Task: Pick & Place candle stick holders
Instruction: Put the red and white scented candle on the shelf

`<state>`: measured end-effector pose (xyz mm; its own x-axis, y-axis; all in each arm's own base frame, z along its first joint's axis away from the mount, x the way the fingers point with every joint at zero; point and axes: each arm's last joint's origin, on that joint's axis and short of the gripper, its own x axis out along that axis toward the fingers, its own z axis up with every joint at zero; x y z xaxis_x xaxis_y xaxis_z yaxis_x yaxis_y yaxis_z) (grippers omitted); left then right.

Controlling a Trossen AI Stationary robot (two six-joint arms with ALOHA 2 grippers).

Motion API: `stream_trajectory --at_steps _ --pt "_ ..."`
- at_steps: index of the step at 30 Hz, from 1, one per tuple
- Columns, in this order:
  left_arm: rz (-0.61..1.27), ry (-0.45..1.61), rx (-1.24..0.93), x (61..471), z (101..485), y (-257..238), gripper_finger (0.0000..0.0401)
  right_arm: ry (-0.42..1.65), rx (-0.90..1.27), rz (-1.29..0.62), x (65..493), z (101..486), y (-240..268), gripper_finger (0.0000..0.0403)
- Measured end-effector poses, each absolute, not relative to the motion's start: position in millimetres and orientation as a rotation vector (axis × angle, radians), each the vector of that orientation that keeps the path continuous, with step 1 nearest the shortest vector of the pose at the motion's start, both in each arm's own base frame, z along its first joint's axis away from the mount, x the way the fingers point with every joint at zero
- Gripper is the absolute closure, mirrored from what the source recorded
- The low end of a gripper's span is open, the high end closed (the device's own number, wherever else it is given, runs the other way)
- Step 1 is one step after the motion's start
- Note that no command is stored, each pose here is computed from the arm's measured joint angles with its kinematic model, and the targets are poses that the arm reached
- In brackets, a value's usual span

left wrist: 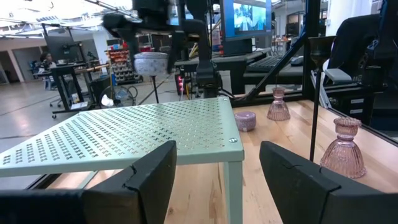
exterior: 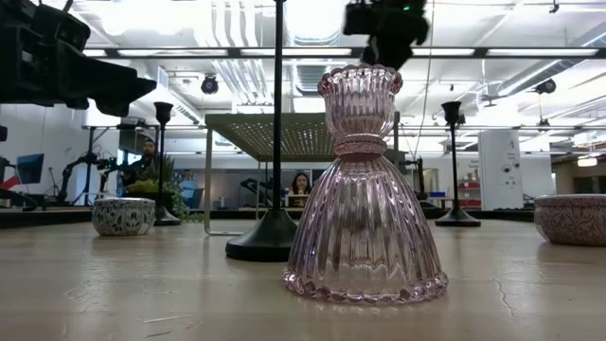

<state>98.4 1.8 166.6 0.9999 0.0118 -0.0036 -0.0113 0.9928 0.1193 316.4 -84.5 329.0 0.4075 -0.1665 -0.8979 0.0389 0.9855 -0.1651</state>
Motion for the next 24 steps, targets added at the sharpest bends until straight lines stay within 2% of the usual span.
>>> stream_trajectory --at_steps 6,11,24 --pt "0.012 0.004 0.12 98.4 166.6 1.8 0.0165 1.141 -0.031 -0.058 345.6 327.6 -123.0 0.0112" --pt "0.012 0.004 0.119 98.4 166.6 1.9 0.0165 1.164 -0.059 -0.039 371.5 321.5 -149.8 0.0112" --pt "0.012 0.004 0.12 98.4 166.6 1.9 0.0165 1.221 -0.036 -0.073 410.2 298.9 -205.5 0.0112"
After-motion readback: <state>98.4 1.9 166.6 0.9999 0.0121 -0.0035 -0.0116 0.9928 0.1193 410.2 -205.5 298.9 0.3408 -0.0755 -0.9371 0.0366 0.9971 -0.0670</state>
